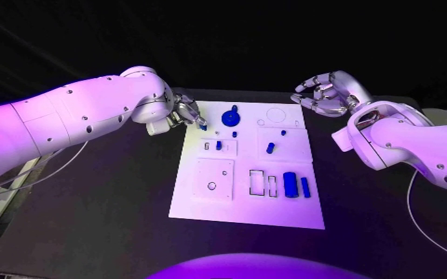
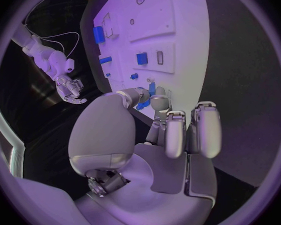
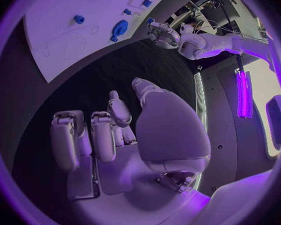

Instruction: Assemble the parts on the task board

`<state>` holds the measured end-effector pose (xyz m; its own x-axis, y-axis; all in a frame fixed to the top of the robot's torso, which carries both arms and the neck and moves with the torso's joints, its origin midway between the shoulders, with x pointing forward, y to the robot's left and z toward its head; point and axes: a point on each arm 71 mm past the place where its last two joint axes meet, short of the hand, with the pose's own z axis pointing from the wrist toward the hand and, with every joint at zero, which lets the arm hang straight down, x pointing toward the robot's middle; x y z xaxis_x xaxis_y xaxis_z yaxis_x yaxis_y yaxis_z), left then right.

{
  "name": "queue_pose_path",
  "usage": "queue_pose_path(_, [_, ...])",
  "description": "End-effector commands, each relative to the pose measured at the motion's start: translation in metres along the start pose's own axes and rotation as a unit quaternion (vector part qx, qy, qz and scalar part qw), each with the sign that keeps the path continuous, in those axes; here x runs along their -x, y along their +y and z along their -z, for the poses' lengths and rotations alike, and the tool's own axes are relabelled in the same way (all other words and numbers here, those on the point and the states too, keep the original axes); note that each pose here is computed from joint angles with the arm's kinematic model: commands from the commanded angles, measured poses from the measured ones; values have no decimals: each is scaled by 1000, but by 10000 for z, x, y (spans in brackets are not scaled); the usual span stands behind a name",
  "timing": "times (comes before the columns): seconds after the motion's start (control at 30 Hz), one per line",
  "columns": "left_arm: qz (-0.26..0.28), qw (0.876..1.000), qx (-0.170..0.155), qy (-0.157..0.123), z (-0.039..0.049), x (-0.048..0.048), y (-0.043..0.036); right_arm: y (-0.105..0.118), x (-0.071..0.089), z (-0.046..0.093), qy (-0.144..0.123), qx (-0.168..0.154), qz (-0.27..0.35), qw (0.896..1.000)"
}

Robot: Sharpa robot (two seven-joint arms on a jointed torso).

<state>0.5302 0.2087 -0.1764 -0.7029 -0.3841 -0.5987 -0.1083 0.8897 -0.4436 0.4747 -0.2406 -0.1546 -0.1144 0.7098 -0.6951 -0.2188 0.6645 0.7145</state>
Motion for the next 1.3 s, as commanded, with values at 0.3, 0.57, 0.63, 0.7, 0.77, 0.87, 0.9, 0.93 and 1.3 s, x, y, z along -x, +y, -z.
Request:
queue_pose_path(0.3, [-19, 999, -34, -17, 71, -255, -31, -1, -9, 5, 5, 3, 1, 1000])
queue_pose_path(0.57, [-45, 999, -23, 1, 39, -375, -1, -3, -13, 6, 5, 3, 1, 1000])
queue_pose_path(0.63, [-49, 999, -20, 4, 31, -393, 6, -2, -14, 6, 5, 3, 1, 1000])
queue_pose_path(0.7, [-53, 998, -18, 5, 21, -411, 12, -3, -15, 6, 5, 3, 1, 1000])
queue_pose_path(0.77, [-57, 998, -17, 6, 15, -423, 15, -3, -16, 6, 5, 3, 1, 1000])
queue_pose_path(0.87, [-61, 998, -15, 6, 8, -430, 21, -2, -17, 6, 5, 4, 1, 1000])
queue_pose_path(0.9, [-63, 998, -14, 6, 6, -430, 23, -2, -17, 6, 5, 4, 1, 1000])
queue_pose_path(0.93, [-64, 998, -13, 5, 5, -430, 25, -3, -17, 7, 5, 4, 1, 1000])
queue_pose_path(1.3, [-77, 997, -7, 9, -13, -439, 35, -3, -17, 7, 5, 4, 1, 1000])
